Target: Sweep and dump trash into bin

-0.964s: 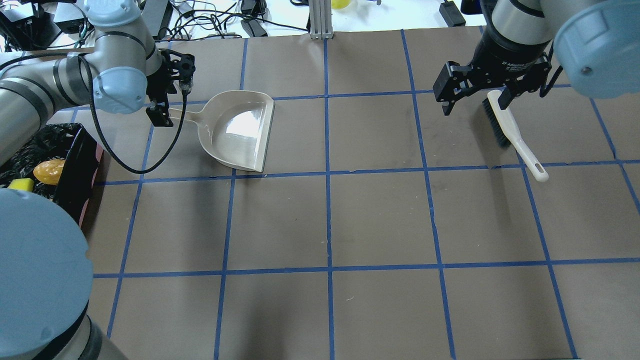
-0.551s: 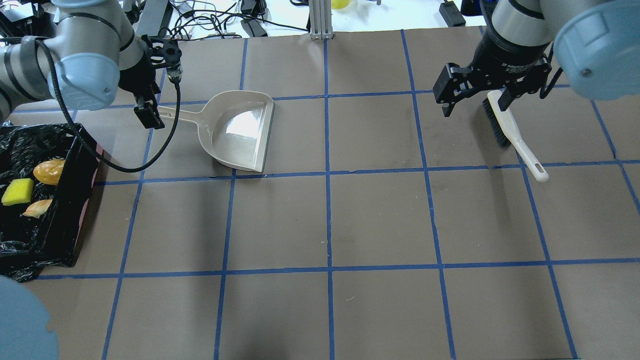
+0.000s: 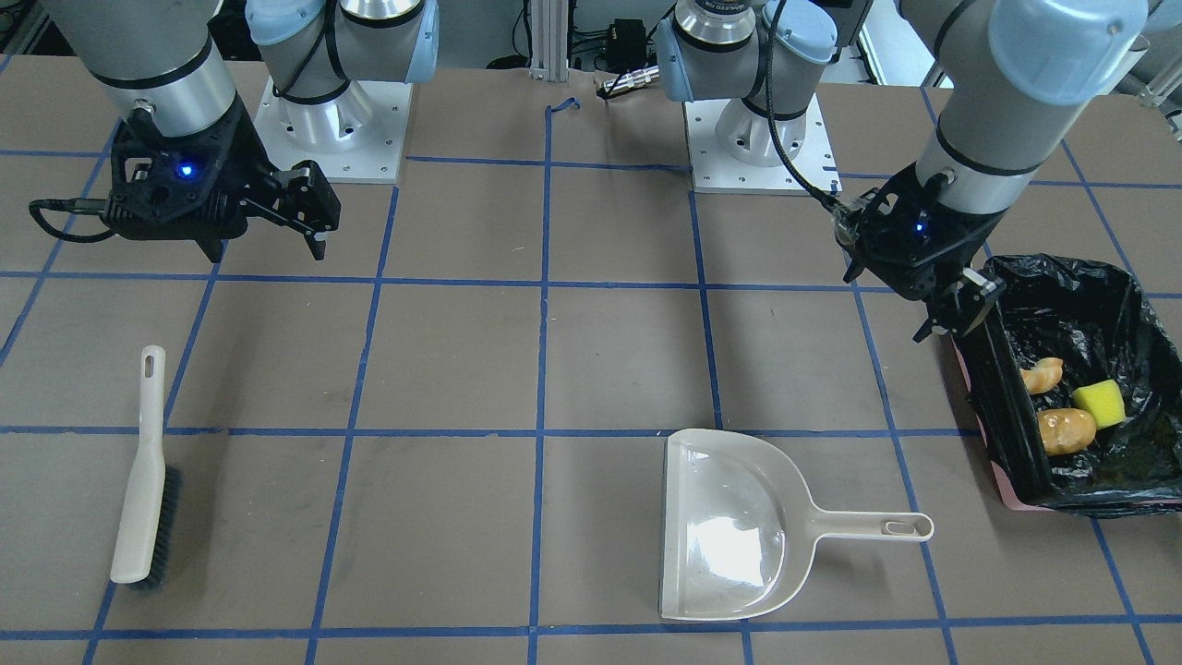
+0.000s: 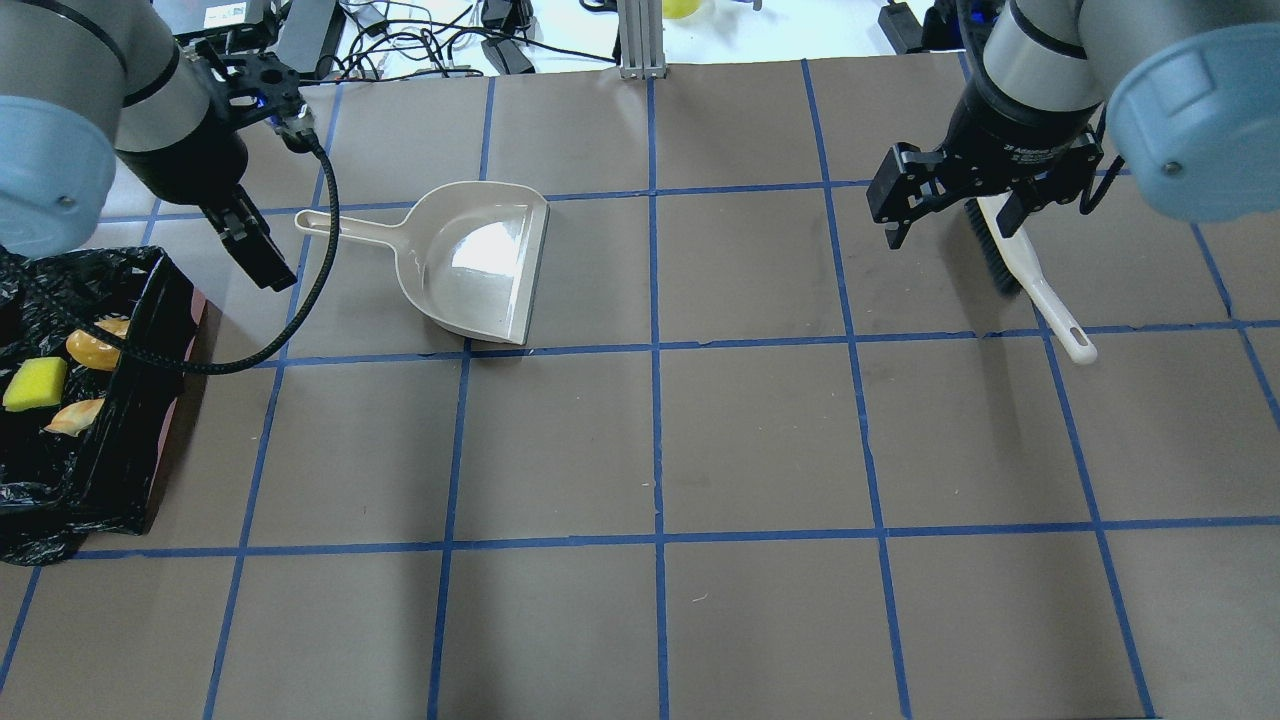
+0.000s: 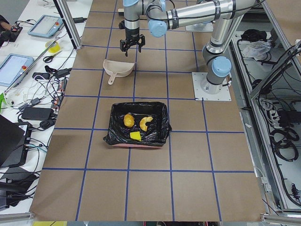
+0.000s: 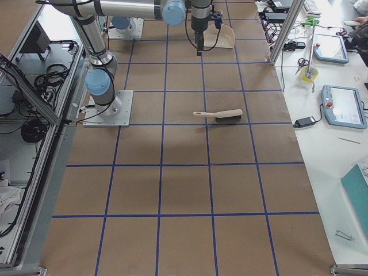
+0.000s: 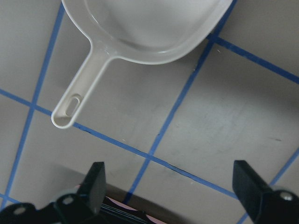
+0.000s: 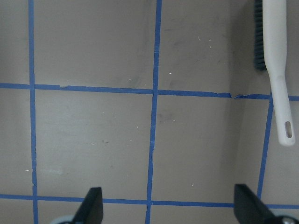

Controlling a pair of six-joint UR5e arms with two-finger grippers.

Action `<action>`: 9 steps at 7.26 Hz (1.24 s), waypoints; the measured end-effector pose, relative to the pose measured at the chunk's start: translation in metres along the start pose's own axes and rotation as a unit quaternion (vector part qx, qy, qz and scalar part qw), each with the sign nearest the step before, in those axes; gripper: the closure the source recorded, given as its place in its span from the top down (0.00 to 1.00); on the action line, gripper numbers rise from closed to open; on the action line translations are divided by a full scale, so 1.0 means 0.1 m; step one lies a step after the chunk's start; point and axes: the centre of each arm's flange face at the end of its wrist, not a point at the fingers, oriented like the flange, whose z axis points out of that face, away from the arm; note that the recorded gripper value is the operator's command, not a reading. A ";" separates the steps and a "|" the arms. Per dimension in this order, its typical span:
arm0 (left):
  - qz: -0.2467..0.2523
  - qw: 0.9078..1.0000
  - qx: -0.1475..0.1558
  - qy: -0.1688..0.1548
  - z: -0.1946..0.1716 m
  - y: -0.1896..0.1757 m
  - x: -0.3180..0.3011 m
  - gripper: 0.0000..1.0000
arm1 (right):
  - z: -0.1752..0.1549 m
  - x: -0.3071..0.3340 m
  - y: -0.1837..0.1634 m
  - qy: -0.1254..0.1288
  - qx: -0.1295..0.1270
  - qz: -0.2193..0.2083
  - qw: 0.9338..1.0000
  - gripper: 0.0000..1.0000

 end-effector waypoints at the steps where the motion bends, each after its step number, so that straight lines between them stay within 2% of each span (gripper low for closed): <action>1: -0.086 0.996 0.006 0.001 -0.10 0.03 0.06 1.00 | 0.00 0.00 0.00 0.000 0.000 0.000 1.000 1.00; 2: -0.178 0.984 0.014 0.003 -0.20 0.03 0.08 1.00 | 0.00 0.00 0.00 0.000 0.000 0.000 1.000 1.00; 3: -0.262 0.965 0.015 0.011 -0.31 0.03 0.09 1.00 | 0.00 0.00 0.00 0.000 0.000 0.000 1.000 1.00; 5: -0.405 0.914 0.007 0.037 -0.51 -0.07 0.16 1.00 | -0.01 0.00 0.00 0.000 0.002 0.000 1.000 1.00; 6: -0.448 0.893 0.006 0.043 -0.56 -0.19 0.27 1.00 | -0.01 0.00 0.00 0.000 0.004 0.001 1.000 1.00; 7: -0.477 0.878 0.006 0.046 -0.58 -0.29 0.38 1.00 | -0.02 0.00 0.00 0.000 0.006 0.001 1.000 1.00; 8: -0.494 0.868 0.004 0.048 -0.59 -0.37 0.47 1.00 | -0.02 0.00 -0.01 0.000 0.007 0.001 1.000 1.00; 9: -0.500 0.865 0.003 0.048 -0.58 -0.40 0.51 1.00 | -0.02 0.00 -0.01 0.000 0.007 0.000 1.000 1.00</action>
